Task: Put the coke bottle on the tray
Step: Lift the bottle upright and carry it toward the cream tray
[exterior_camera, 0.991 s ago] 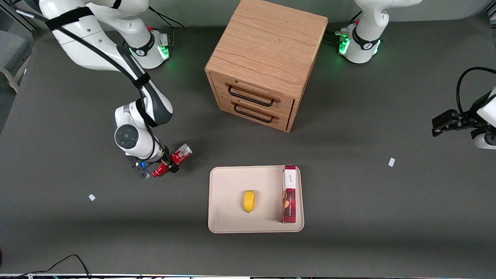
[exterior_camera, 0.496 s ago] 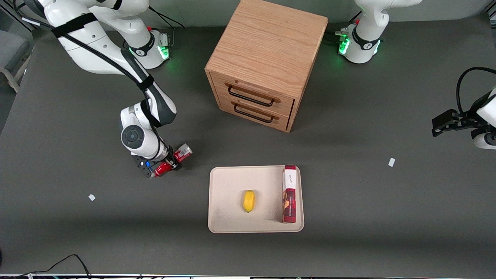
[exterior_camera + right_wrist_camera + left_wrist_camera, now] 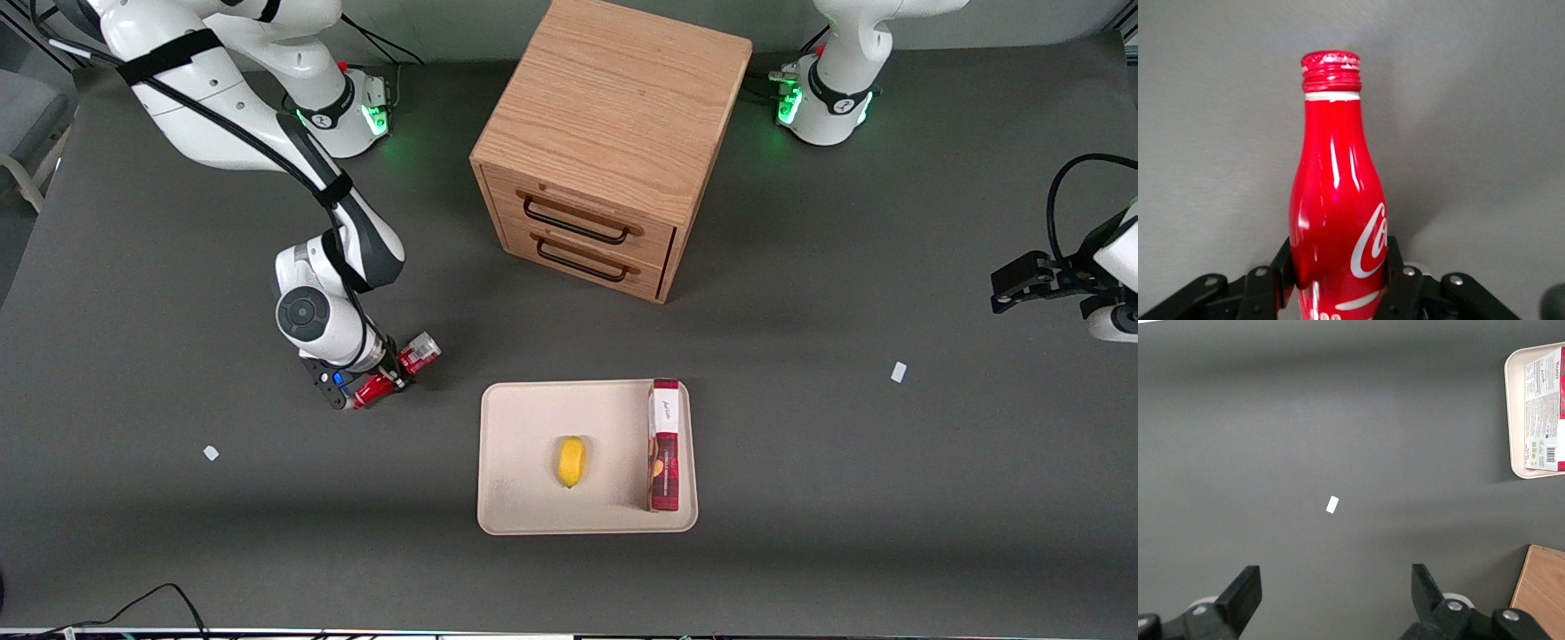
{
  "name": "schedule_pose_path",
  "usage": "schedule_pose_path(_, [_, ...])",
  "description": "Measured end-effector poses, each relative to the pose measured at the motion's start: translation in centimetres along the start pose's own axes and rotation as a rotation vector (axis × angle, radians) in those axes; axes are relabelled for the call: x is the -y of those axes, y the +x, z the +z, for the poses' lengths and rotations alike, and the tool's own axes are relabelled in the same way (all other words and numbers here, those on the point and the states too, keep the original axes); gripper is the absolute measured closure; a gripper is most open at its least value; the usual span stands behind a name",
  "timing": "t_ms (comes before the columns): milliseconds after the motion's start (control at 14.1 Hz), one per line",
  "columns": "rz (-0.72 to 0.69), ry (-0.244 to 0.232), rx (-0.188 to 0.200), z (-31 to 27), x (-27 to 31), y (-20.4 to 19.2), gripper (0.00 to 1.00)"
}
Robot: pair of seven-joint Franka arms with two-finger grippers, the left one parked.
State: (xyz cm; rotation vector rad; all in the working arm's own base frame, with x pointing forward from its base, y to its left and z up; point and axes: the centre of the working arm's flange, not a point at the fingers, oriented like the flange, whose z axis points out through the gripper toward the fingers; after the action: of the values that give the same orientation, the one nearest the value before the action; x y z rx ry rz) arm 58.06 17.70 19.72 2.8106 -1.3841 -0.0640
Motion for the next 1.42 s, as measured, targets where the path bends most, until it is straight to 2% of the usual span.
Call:
schedule_pose_path(283, [-0.068, -0.03, -0.004, -7.8, 4.0, 1.3, 0.45])
schedule_pose_path(425, [-0.13, 0.002, -0.013, -13.2, 6.3, 1.2, 0.45])
schedule_pose_path(566, [-0.243, 0.039, -0.022, -17.5, 8.1, 0.4, 0.45])
schedule_pose_path(779, [-0.507, 0.053, -0.029, -21.4, 9.7, 0.6, 0.45])
schedule_pose_path(991, [-0.653, 0.1, -0.015, -22.2, 12.5, 0.1, 0.45])
schedule_pose_path(1133, [-0.725, 0.126, 0.005, -20.4, 14.8, -1.0, 0.45])
schedule_pose_path(1274, [-0.825, 0.132, 0.025, -17.2, 16.9, -2.4, 0.45])
schedule_pose_path(1416, [-0.931, 0.131, 0.026, -13.8, 18.5, -4.6, 0.45])
